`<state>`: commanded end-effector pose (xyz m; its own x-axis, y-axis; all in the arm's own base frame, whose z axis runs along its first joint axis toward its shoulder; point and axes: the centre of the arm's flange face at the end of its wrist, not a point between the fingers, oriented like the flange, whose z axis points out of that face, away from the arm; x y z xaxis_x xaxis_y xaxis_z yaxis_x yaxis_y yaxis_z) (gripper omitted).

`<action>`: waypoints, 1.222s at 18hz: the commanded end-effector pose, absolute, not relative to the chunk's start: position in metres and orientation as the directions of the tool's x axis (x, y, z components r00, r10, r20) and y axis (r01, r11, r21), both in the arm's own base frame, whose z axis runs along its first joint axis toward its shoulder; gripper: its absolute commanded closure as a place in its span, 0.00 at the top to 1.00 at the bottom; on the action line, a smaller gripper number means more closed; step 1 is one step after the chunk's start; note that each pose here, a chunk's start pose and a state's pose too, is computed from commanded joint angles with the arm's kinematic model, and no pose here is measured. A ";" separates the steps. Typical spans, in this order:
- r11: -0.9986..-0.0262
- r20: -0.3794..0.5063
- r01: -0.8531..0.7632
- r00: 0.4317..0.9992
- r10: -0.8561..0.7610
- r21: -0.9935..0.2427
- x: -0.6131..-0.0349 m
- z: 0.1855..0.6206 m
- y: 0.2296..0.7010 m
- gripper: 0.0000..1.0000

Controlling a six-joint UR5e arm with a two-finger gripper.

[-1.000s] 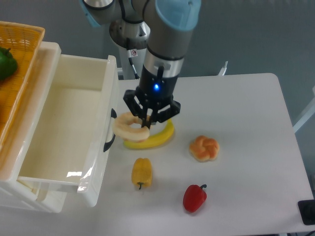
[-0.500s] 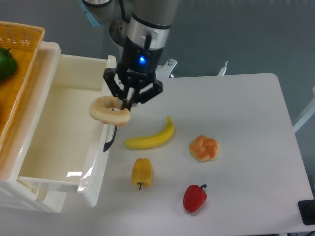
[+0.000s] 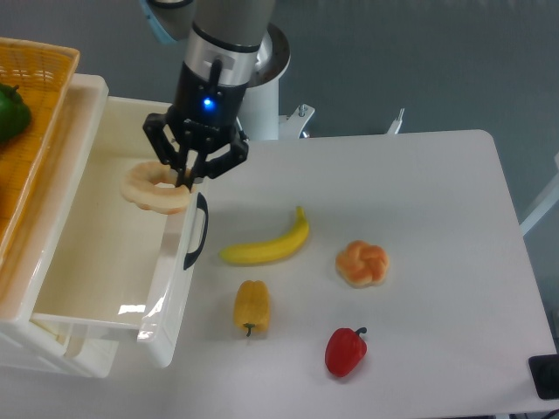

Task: Place the donuts in the upper white drawer
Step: 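Carry the held donut over the open white drawer and lower it, then open the gripper to drop the donut into the drawer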

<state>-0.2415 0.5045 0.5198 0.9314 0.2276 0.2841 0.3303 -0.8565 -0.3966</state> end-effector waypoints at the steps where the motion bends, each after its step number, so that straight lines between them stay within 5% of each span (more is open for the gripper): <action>1: -0.859 0.284 0.325 0.933 0.223 -0.395 -0.239 0.519 0.506 0.04; 15: -0.875 0.287 0.293 0.939 0.188 -0.386 -0.228 0.508 0.514 0.37; 22: -0.871 0.279 0.287 0.943 0.183 -0.399 -0.230 0.508 0.517 0.44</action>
<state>-0.2295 0.5170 0.5076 0.9426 0.1834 0.2789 0.2874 -0.8709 -0.3987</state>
